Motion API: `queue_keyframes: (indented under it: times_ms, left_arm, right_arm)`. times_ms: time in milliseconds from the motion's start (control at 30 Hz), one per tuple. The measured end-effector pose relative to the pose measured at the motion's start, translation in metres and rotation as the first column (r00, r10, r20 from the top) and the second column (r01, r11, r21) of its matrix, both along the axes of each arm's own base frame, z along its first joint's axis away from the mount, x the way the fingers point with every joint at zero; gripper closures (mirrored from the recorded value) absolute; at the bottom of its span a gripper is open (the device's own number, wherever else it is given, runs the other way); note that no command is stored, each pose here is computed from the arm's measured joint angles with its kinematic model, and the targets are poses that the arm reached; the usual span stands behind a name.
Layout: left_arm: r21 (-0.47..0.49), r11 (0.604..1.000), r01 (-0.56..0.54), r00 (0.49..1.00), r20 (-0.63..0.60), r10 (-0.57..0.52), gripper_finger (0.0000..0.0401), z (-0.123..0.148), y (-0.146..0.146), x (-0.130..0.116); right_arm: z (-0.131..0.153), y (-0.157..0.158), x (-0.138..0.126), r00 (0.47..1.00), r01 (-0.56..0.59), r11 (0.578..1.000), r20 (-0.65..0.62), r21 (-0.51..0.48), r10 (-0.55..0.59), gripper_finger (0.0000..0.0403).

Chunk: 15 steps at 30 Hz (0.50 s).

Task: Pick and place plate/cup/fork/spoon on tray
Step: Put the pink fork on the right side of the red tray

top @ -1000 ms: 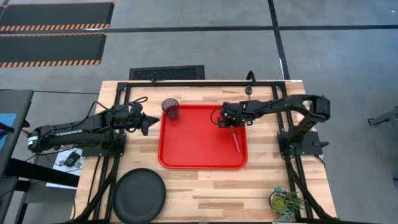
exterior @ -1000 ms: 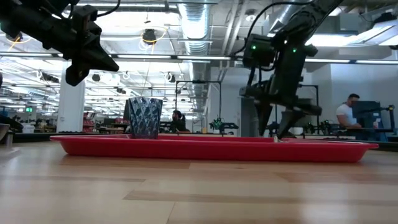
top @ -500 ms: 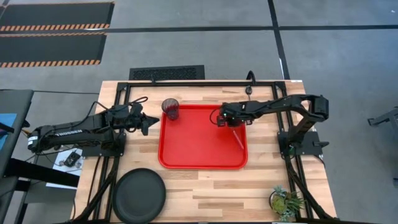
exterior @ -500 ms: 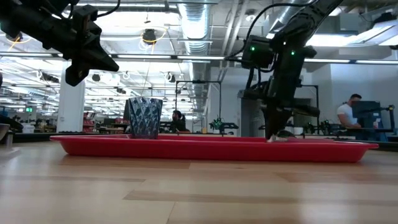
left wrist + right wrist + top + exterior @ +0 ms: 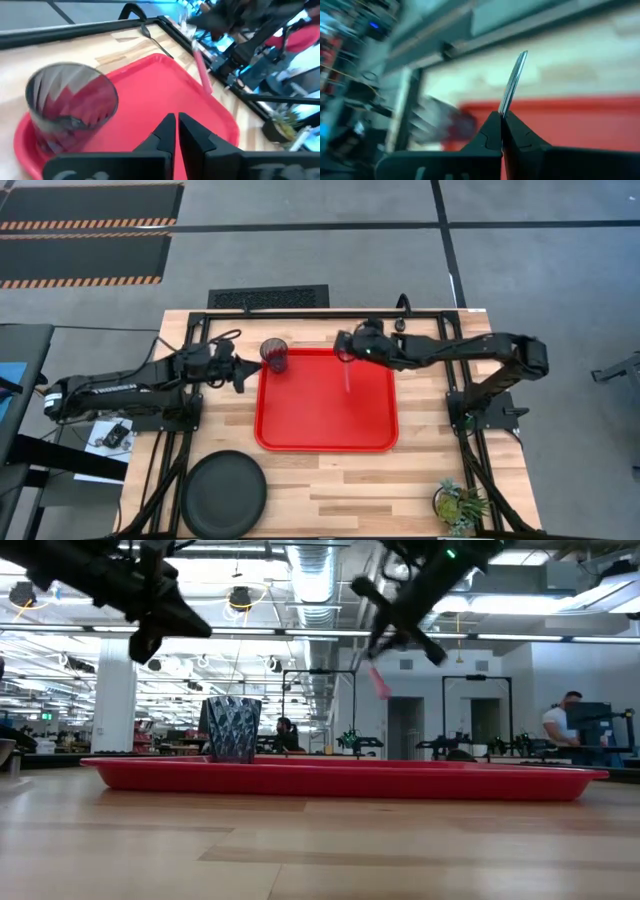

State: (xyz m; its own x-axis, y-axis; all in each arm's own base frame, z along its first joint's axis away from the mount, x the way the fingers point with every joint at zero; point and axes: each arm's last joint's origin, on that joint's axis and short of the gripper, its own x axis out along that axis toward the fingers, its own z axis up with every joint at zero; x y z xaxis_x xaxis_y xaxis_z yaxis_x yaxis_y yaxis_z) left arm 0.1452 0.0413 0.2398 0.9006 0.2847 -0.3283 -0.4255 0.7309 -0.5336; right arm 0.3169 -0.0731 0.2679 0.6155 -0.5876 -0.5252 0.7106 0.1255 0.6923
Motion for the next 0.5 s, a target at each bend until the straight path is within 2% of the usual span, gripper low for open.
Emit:
queue_keyframes:
  times_ms: [133,300,500]
  left_arm:
    - [0.059,0.998,0.008,0.999,-0.052,-0.005,0.0365,0.016,0.006,0.021]
    - [0.113,0.993,-0.034,0.995,-0.089,0.044,0.0312,0.036,0.016,0.047]
    - [0.176,0.984,-0.014,0.993,-0.117,0.035,0.0237,0.053,0.022,0.072]
  right_arm:
    - [0.027,-0.007,0.024,0.998,0.047,0.994,0.035,-0.096,-0.043,0.0398]
    - [0.054,-0.014,0.049,0.994,0.109,0.973,0.046,-0.205,-0.101,0.04]
    - [0.075,-0.015,0.074,0.994,0.103,0.956,0.066,-0.276,-0.088,0.04]
